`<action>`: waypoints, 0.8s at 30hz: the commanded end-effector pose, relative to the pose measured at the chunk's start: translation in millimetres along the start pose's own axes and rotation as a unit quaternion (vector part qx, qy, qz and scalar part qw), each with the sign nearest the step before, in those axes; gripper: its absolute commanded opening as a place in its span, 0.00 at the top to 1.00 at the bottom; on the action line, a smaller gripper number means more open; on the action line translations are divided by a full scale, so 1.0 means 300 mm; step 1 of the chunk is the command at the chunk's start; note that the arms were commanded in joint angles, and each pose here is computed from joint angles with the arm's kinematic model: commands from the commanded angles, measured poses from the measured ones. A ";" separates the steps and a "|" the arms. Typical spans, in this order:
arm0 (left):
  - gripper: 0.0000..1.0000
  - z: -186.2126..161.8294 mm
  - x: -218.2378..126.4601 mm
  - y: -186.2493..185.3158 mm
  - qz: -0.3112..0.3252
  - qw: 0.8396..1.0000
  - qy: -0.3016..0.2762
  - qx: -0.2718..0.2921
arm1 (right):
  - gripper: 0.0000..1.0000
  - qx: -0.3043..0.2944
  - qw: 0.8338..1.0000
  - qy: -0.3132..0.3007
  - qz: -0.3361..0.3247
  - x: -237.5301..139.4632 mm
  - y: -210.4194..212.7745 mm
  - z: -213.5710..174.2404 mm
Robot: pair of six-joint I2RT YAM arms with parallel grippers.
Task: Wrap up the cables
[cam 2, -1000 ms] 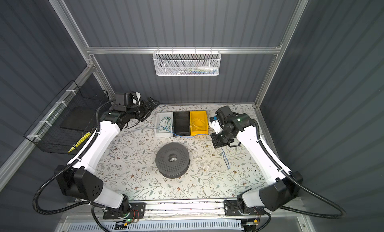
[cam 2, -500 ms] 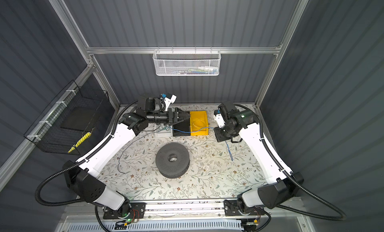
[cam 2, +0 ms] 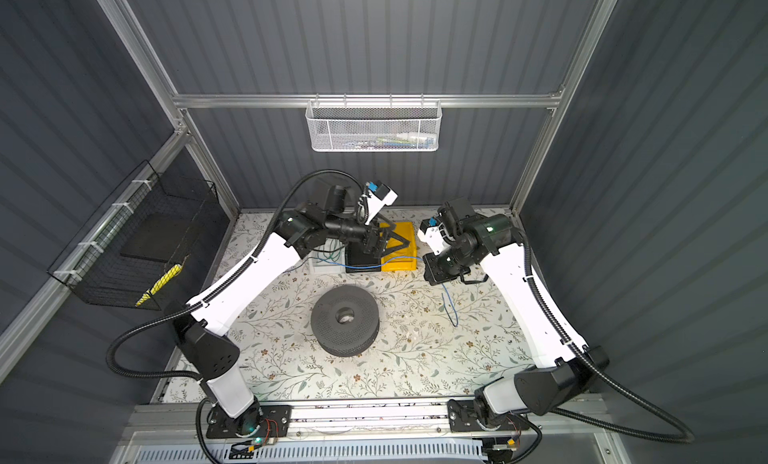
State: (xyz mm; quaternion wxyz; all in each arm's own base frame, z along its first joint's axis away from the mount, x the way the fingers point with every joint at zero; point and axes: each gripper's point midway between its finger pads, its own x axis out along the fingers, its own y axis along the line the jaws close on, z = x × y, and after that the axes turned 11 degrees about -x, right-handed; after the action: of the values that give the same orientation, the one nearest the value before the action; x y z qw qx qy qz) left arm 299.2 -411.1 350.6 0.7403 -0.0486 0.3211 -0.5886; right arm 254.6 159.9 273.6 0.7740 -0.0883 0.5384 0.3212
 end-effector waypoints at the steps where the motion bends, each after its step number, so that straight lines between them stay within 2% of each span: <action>1: 0.20 -0.063 0.038 -0.037 -0.018 0.998 0.046 0.025 | 1.00 -0.005 1.000 0.008 0.019 0.002 0.022 -0.002; 6: 0.34 -0.119 0.088 -0.046 -0.029 0.997 0.072 0.009 | 1.00 -0.006 1.000 0.004 0.027 0.001 0.030 0.014; 9: 0.53 -0.133 0.105 -0.054 -0.036 0.996 0.079 -0.002 | 1.00 -0.008 0.999 -0.002 0.039 -0.002 0.045 0.022; 13: 0.69 -0.116 0.101 -0.056 -0.032 0.997 0.065 -0.004 | 1.00 -0.006 0.999 0.006 0.038 0.008 0.040 0.016; 16: 0.77 -0.111 0.096 -0.054 -0.027 0.998 0.063 -0.002 | 1.00 -0.007 0.999 0.004 0.039 0.006 0.044 0.016; 19: 0.88 -0.122 0.098 -0.050 -0.024 0.997 0.073 -0.002 | 1.00 -0.011 0.999 -0.004 0.038 -0.007 0.048 0.021; 21: 1.00 -0.122 0.094 -0.056 -0.027 0.997 0.073 -0.003 | 1.00 -0.013 0.999 -0.005 0.039 -0.010 0.050 0.022; 24: 1.00 -0.114 0.086 -0.063 -0.028 0.997 0.066 -0.003 | 1.00 -0.015 0.999 -0.007 0.045 -0.009 0.057 0.020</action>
State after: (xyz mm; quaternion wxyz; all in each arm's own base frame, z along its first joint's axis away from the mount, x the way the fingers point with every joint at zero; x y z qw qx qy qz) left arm 268.5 -432.1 302.8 0.6916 -0.0163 0.3897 -0.6079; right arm 258.7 167.4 271.0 0.7662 -0.0775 0.5433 0.3344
